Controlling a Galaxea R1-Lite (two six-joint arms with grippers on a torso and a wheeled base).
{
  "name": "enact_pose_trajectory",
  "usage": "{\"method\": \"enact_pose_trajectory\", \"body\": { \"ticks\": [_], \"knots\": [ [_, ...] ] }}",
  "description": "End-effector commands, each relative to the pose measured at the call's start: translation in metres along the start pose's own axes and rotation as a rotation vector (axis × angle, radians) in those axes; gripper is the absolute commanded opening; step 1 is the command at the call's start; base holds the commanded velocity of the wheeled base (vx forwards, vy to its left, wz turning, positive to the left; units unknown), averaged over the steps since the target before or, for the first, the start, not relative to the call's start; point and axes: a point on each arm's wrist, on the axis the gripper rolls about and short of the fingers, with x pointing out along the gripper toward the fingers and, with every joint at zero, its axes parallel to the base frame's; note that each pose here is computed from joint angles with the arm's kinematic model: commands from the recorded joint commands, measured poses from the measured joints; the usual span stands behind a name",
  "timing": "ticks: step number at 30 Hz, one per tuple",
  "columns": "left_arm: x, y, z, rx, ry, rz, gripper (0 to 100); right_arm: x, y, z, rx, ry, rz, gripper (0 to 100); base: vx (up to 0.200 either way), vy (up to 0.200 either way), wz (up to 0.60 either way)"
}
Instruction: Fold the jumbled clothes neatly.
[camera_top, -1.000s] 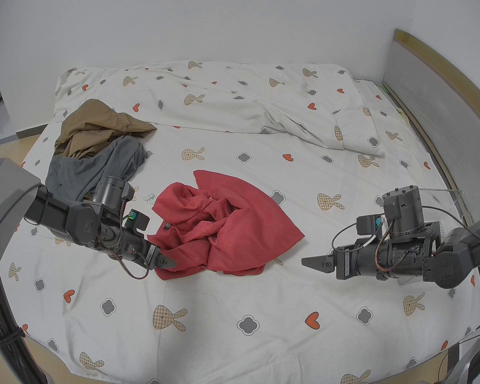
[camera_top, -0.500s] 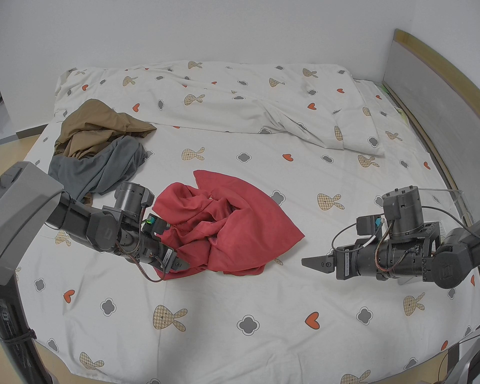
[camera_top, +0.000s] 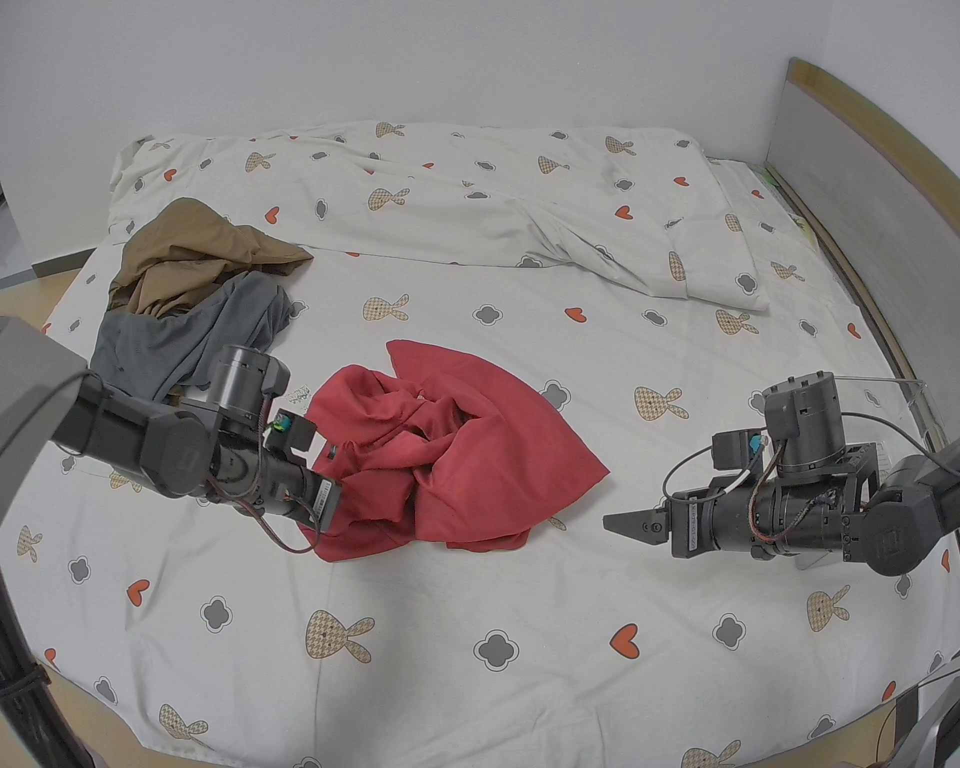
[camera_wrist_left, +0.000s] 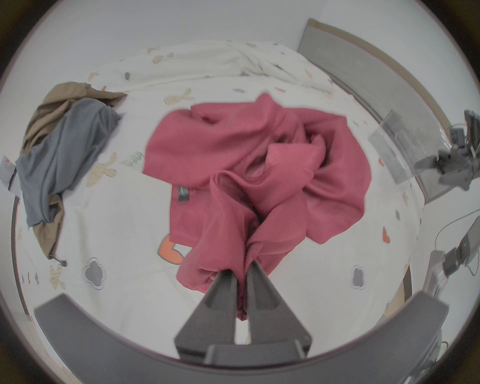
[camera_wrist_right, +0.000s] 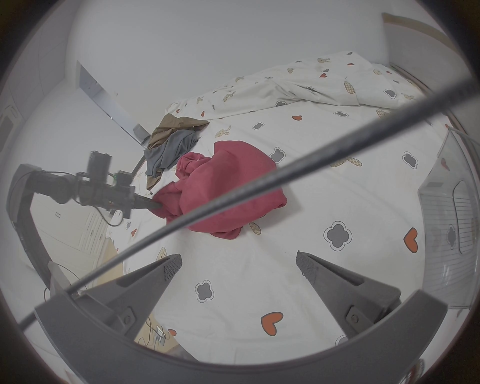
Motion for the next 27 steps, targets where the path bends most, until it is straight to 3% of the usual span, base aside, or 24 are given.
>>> {"method": "enact_pose_trajectory", "body": {
  "ticks": [1,3,5,11,15,20,27],
  "knots": [
    [-0.097,-0.01,0.012,-0.081,-0.205,0.017,0,0.012,-0.003,0.0,0.008,0.02,-0.007,100,0.0,0.0,0.0],
    [-0.112,-0.012,0.012,-0.097,-0.231,0.016,0,0.017,-0.004,0.0,0.012,0.026,-0.008,100,0.0,0.0,0.0],
    [-0.157,-0.02,0.006,-0.139,-0.27,0.005,0,0.033,-0.003,0.001,0.042,0.042,-0.004,100,0.0,0.0,0.0],
    [-0.191,-0.033,-0.005,-0.191,-0.265,-0.033,0,0.056,0.003,0.012,0.145,0.035,0.013,100,0.0,0.0,0.0],
    [-0.214,-0.046,-0.007,-0.272,-0.323,-0.09,0,0.07,0.002,0.013,0.185,0.06,0.005,100,0.0,0.0,0.0],
    [-0.214,-0.048,-0.014,-0.267,-0.313,-0.1,0,0.071,0.002,0.015,0.19,0.058,0.009,100,0.0,0.0,0.0],
    [-0.199,-0.048,-0.029,-0.275,-0.242,-0.096,0,0.079,-0.002,0.029,0.297,0.032,0.028,100,0.0,0.0,0.0]
  ]
}}
